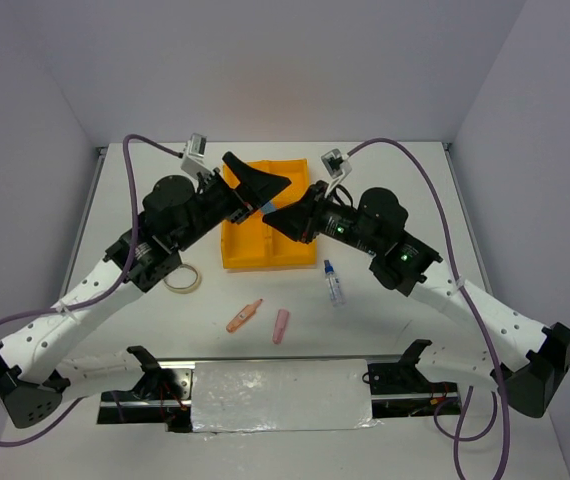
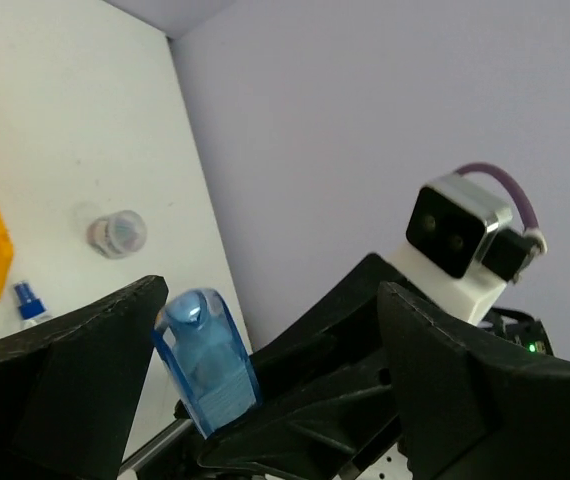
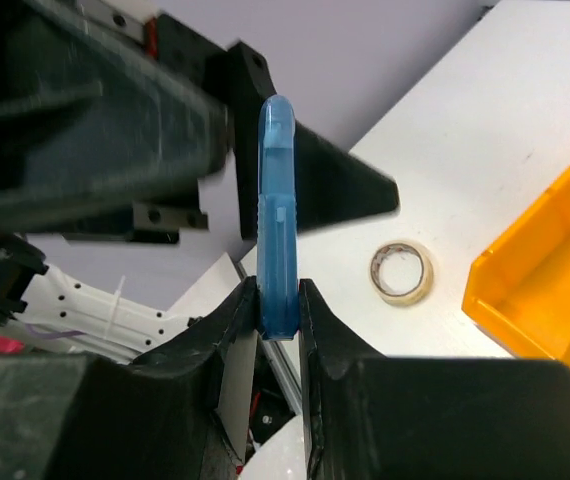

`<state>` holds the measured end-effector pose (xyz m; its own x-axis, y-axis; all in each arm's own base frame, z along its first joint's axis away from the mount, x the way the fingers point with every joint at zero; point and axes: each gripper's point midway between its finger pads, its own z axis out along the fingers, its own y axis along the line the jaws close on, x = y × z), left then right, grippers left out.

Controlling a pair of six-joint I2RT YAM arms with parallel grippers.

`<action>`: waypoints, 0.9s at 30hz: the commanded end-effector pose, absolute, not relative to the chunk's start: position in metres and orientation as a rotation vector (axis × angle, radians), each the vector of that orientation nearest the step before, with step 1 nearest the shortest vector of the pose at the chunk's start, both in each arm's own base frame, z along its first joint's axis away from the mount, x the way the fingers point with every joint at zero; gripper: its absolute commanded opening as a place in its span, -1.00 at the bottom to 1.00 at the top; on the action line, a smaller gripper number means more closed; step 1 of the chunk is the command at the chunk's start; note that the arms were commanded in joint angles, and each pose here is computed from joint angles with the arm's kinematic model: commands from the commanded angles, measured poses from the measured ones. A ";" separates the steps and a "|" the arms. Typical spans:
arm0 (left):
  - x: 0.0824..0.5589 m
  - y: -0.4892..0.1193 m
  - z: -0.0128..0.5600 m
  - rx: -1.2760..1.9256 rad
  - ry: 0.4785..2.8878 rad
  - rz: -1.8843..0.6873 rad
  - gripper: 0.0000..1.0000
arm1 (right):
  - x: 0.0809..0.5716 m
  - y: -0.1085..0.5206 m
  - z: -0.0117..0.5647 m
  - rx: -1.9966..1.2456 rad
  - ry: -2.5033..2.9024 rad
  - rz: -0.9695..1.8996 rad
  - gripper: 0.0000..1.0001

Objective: Sort the stationery into containers
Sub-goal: Close the pen cap on the pen, then place the pen in the storage box.

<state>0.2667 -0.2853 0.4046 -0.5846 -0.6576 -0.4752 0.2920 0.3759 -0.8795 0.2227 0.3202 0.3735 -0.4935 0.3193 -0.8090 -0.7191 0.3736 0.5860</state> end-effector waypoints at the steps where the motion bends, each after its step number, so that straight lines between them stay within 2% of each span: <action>1: 0.271 -0.274 0.415 -0.315 1.773 -1.279 0.99 | 0.222 0.309 0.391 -0.341 1.553 1.296 -1.00; 3: 0.278 -0.267 0.418 -0.346 1.772 -1.234 0.99 | 0.222 0.307 0.384 -0.328 1.561 1.291 -1.00; 9: 0.285 -0.227 0.365 -0.545 1.974 -0.953 0.99 | 0.243 0.289 0.364 -0.201 1.647 1.188 -1.00; 14: 0.279 -0.151 0.336 -0.703 2.021 -0.674 0.99 | 0.274 0.273 0.316 -0.103 1.828 1.022 -1.00; 20: 0.256 -0.111 0.323 -0.653 2.050 -0.562 0.99 | 0.308 0.259 0.258 0.016 2.004 0.848 -1.00; 27: 0.234 -0.112 0.283 -0.582 2.164 -0.553 0.99 | 0.344 0.266 0.208 0.069 2.131 0.741 -1.00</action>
<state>0.2406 -0.1094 0.3001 -0.5018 -0.6311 -0.5914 -0.2408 0.7587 -0.6053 0.3249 0.2656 0.1966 -0.6598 0.2706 -0.7010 -0.2278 0.8169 0.5298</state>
